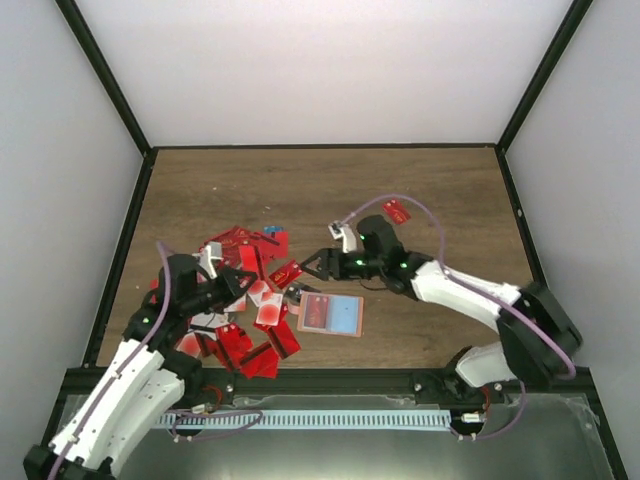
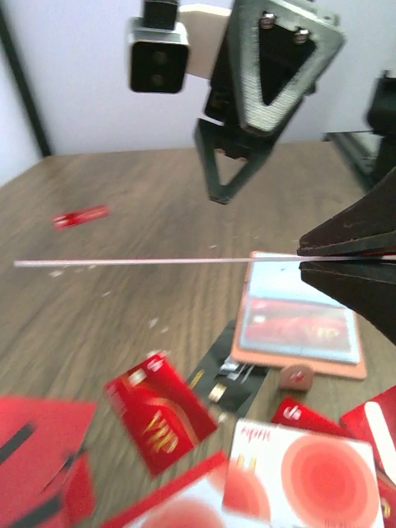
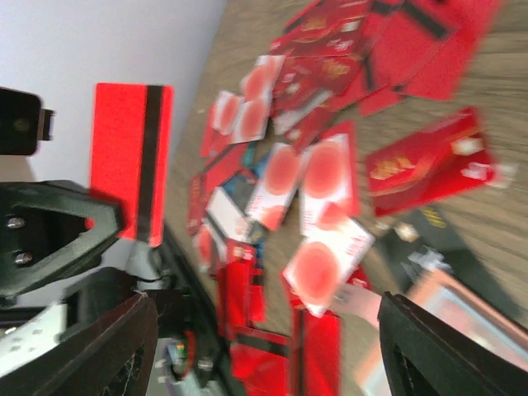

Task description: Put the credit cards into the card holder

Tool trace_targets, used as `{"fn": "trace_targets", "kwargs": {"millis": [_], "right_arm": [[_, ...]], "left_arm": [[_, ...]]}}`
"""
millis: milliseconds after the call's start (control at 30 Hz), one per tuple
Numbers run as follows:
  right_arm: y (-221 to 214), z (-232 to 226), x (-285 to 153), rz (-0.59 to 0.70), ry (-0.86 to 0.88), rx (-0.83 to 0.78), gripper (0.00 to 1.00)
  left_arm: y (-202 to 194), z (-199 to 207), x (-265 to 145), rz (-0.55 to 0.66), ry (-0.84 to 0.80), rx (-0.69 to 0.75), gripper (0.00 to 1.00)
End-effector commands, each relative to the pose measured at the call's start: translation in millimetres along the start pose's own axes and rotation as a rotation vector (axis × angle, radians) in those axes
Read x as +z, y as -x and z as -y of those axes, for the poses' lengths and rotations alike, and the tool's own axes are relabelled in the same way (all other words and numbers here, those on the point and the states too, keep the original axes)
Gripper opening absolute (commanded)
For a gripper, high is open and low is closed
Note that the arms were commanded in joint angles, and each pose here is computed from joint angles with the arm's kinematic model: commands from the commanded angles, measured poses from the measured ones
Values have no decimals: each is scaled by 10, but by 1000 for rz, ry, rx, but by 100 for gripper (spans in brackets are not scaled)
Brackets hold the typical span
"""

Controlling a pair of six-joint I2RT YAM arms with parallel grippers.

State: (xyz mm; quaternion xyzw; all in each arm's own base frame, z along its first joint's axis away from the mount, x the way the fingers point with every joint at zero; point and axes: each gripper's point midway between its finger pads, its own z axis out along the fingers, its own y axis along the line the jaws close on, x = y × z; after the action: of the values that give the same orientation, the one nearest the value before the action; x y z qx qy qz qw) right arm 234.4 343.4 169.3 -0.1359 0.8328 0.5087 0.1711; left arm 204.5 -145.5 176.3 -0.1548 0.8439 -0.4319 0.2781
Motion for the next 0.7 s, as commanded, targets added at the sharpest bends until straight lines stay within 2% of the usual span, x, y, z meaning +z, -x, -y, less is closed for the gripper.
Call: {"fn": "trace_targets", "kwargs": {"millis": [0, 267, 467, 667], "right_arm": [[-263, 600, -390, 44, -272, 7, 76], [-681, 897, -811, 72, -393, 76, 78], [-898, 1067, -878, 48, -384, 127, 78], [-993, 1228, -913, 40, -358, 189, 75]], "left_arm": [[-294, 258, 243, -150, -111, 113, 4], [-994, 324, 663, -413, -93, 265, 4], [-1298, 169, 785, -527, -94, 293, 4], [-1473, 90, 884, -588, -76, 316, 4]]}}
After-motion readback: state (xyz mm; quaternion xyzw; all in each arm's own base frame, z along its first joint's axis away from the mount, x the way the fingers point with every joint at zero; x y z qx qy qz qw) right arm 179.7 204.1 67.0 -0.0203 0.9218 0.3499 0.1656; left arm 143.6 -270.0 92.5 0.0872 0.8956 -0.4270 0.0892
